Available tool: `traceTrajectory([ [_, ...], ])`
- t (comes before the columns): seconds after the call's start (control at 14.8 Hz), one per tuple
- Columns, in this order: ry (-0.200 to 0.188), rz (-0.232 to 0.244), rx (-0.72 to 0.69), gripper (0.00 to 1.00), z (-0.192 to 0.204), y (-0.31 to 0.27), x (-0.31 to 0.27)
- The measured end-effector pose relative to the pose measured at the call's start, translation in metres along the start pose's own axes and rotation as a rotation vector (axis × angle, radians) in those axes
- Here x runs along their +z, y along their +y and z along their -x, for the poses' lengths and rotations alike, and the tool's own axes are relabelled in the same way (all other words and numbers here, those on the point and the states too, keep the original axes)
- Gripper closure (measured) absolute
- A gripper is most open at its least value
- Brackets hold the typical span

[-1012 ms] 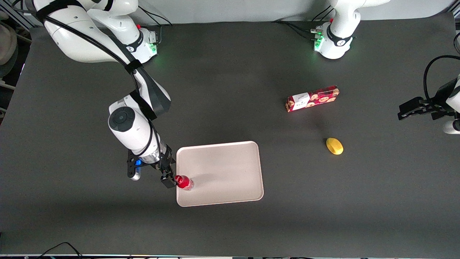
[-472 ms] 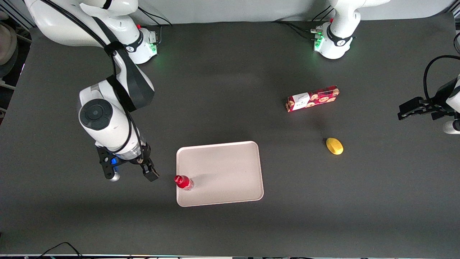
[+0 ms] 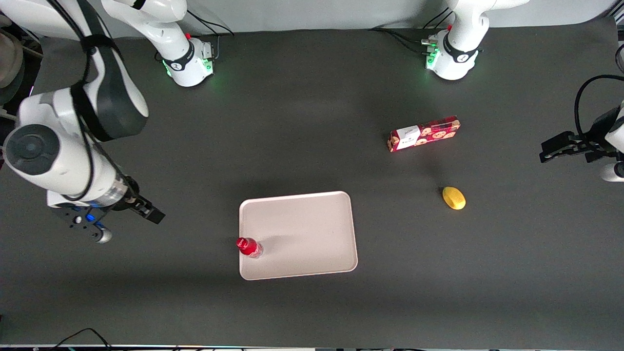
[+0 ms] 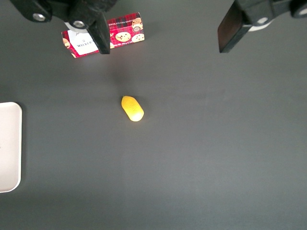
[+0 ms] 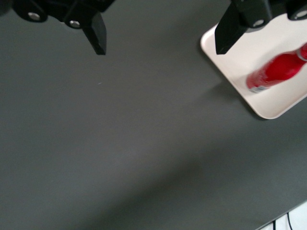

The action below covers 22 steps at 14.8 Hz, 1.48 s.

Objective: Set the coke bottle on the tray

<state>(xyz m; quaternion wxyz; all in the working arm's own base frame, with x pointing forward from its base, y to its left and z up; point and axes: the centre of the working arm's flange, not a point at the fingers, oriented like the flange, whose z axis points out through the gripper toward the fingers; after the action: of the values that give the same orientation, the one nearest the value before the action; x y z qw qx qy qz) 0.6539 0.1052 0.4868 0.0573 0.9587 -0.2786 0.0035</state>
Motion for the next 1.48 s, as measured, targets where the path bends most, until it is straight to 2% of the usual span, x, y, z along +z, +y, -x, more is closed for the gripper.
traceTrajectory([
  [0.13, -0.034, -0.002, -0.073, 0.00, -0.019, 0.043, -0.014],
  [0.27, -0.059, -0.028, -0.108, 0.00, -0.026, 0.078, -0.032],
  [0.47, -0.075, -0.084, -0.144, 0.00, -0.010, 0.120, -0.058],
  [0.81, -0.050, -0.088, -0.156, 0.00, 0.038, 0.186, -0.053],
  [1.01, -0.058, -0.089, -0.163, 0.00, 0.044, 0.203, -0.042],
  [1.35, -0.070, -0.127, -0.201, 0.00, 0.043, 0.204, -0.043],
  [1.48, -0.076, -0.158, -0.208, 0.00, 0.043, 0.205, -0.045],
])
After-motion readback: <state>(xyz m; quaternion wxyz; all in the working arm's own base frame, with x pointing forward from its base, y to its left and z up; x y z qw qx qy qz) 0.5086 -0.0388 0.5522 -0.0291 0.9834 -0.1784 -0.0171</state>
